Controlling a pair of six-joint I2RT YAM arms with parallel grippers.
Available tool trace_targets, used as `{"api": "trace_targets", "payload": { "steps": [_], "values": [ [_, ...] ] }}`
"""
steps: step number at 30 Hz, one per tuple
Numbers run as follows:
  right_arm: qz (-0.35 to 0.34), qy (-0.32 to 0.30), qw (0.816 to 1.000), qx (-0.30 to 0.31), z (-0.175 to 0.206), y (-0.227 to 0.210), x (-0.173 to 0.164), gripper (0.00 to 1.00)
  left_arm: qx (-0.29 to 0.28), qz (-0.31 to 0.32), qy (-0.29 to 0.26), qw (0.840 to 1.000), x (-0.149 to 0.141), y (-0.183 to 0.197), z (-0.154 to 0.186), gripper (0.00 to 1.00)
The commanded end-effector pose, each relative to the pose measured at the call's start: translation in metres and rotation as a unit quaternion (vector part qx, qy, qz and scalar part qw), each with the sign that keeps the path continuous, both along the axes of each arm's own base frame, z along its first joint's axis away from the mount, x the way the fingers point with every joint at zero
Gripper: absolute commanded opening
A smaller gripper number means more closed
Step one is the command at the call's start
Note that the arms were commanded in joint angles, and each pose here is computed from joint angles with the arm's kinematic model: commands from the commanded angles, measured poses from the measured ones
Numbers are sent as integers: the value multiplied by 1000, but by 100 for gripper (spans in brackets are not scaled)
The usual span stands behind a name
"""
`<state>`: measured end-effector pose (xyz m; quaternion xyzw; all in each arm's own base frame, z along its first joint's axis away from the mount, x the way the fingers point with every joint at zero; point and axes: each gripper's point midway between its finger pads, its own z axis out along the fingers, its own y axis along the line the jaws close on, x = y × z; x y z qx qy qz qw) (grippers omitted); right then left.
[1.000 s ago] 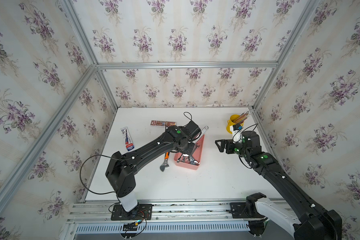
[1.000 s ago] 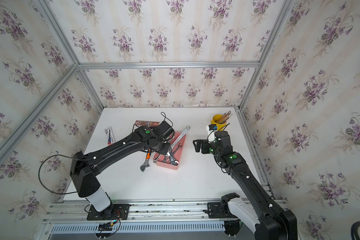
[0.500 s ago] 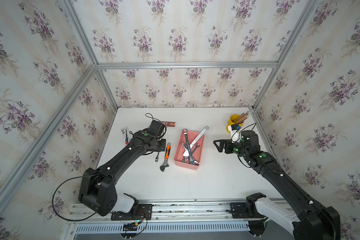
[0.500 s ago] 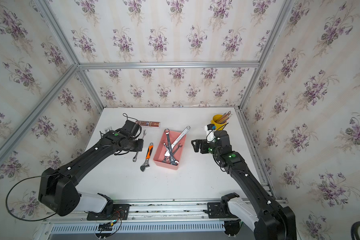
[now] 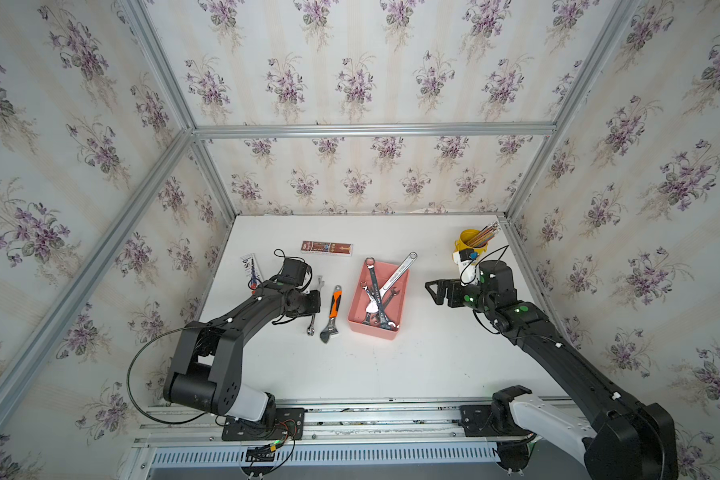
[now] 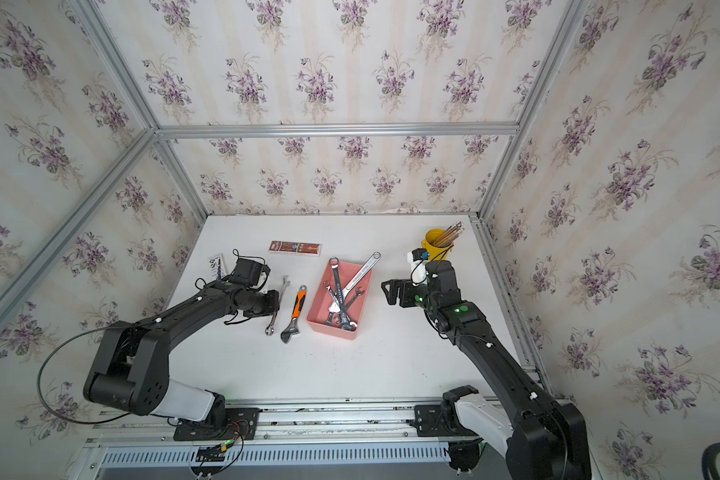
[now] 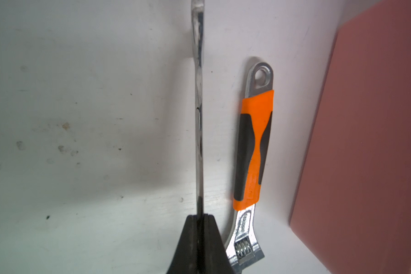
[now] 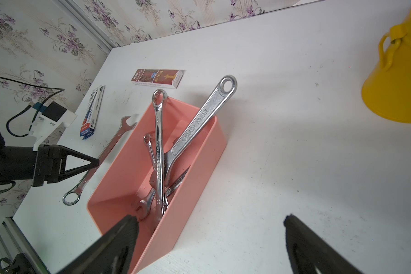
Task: Take out the wrench from the storage box
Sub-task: Place the wrench at the center of the board.
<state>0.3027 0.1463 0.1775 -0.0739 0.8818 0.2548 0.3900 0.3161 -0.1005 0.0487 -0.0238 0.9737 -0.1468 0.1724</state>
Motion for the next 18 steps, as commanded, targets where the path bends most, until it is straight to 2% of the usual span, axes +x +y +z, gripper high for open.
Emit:
{"api": "trace_targets", "payload": {
  "steps": [1,12,18],
  "values": [
    [3,-8,1000,1,3,2,3,100,-15,-18,-24,999,12,-5,-1,0],
    [4,-7,1000,-1,0,3,7,100,-7,-14,11,1000,1,5,-22,1],
    [2,-1,1000,-3,-4,2,6,100,3,-17,29,999,-9,9,-29,7]
  ]
}}
